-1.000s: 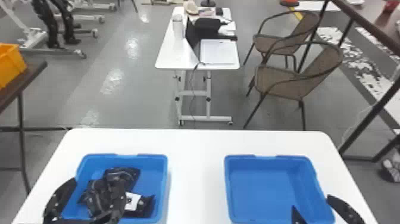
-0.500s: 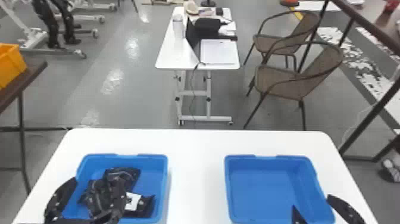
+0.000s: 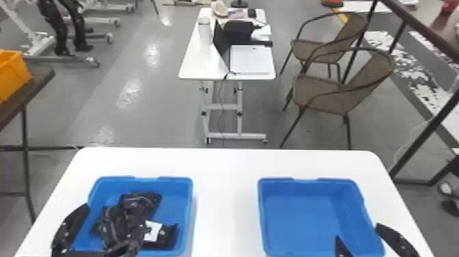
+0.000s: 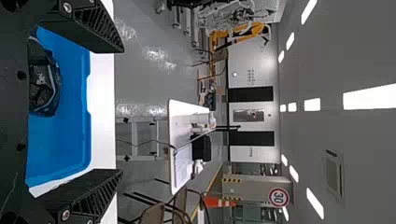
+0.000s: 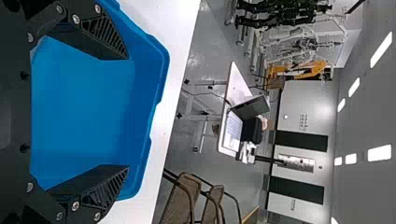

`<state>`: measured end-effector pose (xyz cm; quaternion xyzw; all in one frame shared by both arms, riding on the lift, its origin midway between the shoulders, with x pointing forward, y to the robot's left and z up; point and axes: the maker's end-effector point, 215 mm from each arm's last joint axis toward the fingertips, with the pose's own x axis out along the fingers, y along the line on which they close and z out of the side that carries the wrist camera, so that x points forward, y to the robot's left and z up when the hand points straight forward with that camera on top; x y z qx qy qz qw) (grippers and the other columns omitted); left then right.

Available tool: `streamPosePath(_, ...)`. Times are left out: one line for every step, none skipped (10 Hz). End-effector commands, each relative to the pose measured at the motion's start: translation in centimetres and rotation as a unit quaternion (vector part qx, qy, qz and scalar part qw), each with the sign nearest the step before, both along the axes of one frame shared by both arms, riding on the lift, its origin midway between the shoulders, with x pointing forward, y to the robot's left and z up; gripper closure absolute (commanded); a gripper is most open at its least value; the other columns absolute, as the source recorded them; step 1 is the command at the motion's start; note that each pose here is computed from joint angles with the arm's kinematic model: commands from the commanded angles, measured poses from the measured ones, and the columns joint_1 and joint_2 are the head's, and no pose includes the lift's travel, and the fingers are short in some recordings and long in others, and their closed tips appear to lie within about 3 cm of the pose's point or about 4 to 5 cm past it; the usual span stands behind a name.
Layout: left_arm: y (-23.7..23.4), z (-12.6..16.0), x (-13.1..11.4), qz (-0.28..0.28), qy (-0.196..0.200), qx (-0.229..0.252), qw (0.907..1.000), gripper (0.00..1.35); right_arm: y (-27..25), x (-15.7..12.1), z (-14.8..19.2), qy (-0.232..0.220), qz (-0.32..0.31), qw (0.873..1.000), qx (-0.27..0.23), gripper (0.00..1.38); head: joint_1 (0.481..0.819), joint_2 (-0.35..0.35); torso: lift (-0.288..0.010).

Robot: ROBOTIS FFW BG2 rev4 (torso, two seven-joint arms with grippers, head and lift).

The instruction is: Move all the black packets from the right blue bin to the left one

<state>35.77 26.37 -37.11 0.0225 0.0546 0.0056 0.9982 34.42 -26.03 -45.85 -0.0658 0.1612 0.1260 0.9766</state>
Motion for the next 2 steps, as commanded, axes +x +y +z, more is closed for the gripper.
streamPosePath(0.0, 0.05, 0.04, 0.0, -0.001, 0.0, 1.0, 0.11, 0.01, 0.06, 0.02, 0.0, 0.0, 1.0, 0.0, 0.2, 0.695, 0.006, 0.0)
streamPosePath(0.0, 0.1, 0.05, 0.0, -0.002, 0.0, 1.0, 0.11, 0.01, 0.03, -0.04, 0.0, -0.001, 1.0, 0.001, 0.2, 0.695, 0.006, 0.0)
